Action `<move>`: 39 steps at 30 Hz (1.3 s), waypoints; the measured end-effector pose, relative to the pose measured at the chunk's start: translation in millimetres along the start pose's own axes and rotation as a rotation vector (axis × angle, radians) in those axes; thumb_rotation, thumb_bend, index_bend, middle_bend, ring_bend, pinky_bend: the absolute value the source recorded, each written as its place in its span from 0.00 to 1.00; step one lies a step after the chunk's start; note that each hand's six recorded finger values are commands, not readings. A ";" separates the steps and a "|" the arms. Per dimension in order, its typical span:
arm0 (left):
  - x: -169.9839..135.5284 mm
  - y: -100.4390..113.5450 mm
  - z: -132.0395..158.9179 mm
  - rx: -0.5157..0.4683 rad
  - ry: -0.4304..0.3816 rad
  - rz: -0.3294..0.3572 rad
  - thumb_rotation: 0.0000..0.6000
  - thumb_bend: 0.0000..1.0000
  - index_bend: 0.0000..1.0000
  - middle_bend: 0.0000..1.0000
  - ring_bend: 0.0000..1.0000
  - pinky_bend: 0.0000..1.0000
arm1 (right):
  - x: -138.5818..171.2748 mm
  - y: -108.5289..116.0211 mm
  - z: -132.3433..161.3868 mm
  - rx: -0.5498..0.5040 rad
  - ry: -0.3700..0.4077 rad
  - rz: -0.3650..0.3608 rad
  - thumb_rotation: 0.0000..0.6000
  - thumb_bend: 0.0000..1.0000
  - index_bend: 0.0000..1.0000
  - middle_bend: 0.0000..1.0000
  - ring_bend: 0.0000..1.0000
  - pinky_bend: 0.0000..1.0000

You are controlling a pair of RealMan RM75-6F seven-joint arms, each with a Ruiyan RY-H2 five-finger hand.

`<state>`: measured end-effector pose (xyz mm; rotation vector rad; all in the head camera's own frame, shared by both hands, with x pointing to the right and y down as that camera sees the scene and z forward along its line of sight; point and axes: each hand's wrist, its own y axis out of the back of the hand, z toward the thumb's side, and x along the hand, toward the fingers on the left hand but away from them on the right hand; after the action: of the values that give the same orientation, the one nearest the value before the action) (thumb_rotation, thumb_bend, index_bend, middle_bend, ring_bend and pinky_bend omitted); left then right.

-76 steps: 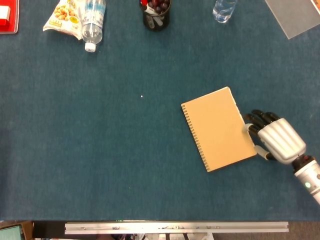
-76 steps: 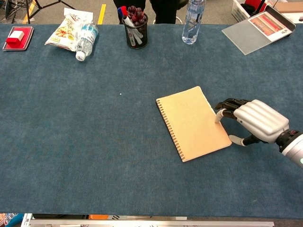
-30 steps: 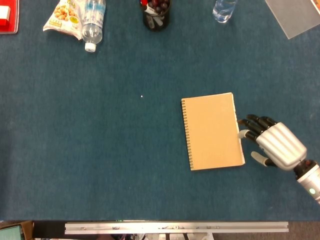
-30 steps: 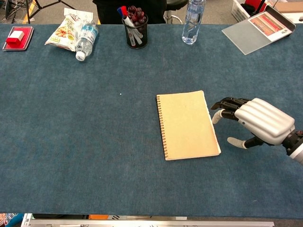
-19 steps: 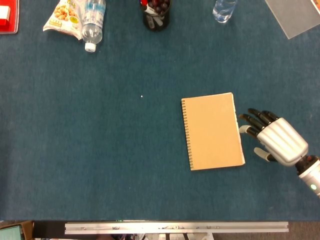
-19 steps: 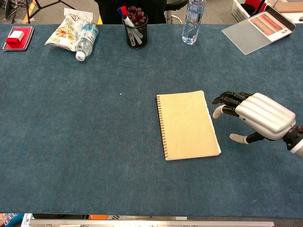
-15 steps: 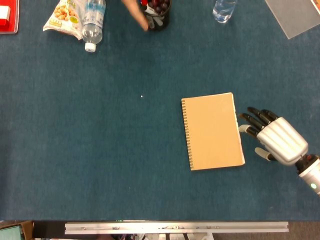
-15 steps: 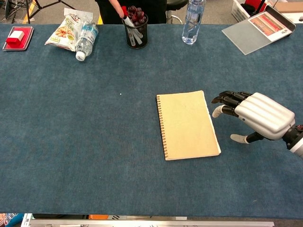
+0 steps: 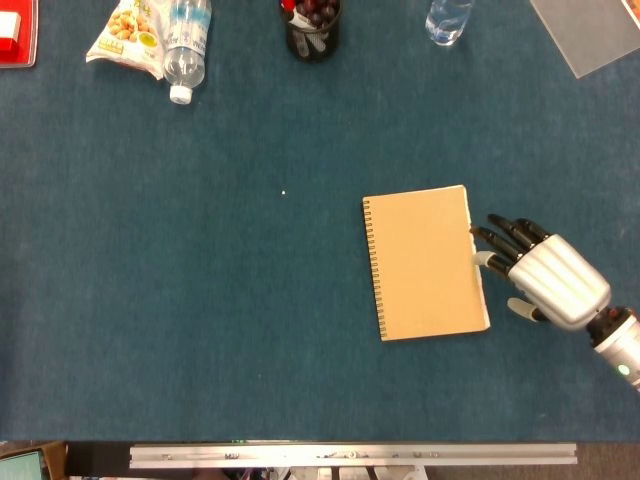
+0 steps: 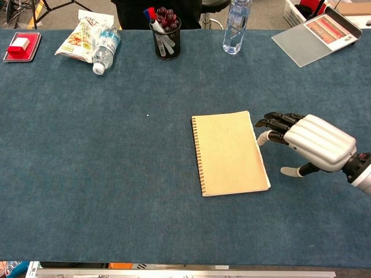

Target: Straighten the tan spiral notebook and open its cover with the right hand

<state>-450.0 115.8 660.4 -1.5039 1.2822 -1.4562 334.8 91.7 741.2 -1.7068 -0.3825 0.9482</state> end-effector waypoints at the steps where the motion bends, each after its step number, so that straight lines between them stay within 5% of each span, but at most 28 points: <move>1: 0.0 -0.2 -0.2 0.000 0.001 0.000 1.00 0.36 0.25 0.06 0.11 0.28 | -0.3 -0.2 0.0 -0.001 0.001 0.000 1.00 0.11 0.34 0.17 0.10 0.24; 8: 0.4 -0.8 -0.8 -0.002 0.003 -0.001 1.00 0.36 0.25 0.06 0.11 0.28 | -7.8 1.8 4.0 -0.043 0.022 0.003 1.00 0.12 0.32 0.17 0.10 0.24; 15: -0.1 -0.7 -1.1 -0.002 0.003 -0.001 1.00 0.36 0.25 0.06 0.11 0.28 | -19.5 8.5 12.0 -0.061 0.060 0.034 1.00 0.47 0.27 0.17 0.10 0.23; 21: 0.6 -0.2 -1.3 -0.001 0.002 0.002 1.00 0.36 0.25 0.06 0.11 0.28 | -33.2 17.6 16.8 -0.060 0.081 0.043 1.00 0.66 0.26 0.17 0.10 0.22; 39: 1.2 -0.6 -1.2 0.005 0.004 -0.003 1.00 0.36 0.25 0.06 0.11 0.28 | -65.6 37.5 23.2 -0.071 0.204 0.004 1.00 0.67 0.26 0.17 0.10 0.22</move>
<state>-451.1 115.0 661.6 -1.5007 1.2785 -1.4639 268.5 49.8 731.1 -1.8509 -0.2801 0.7622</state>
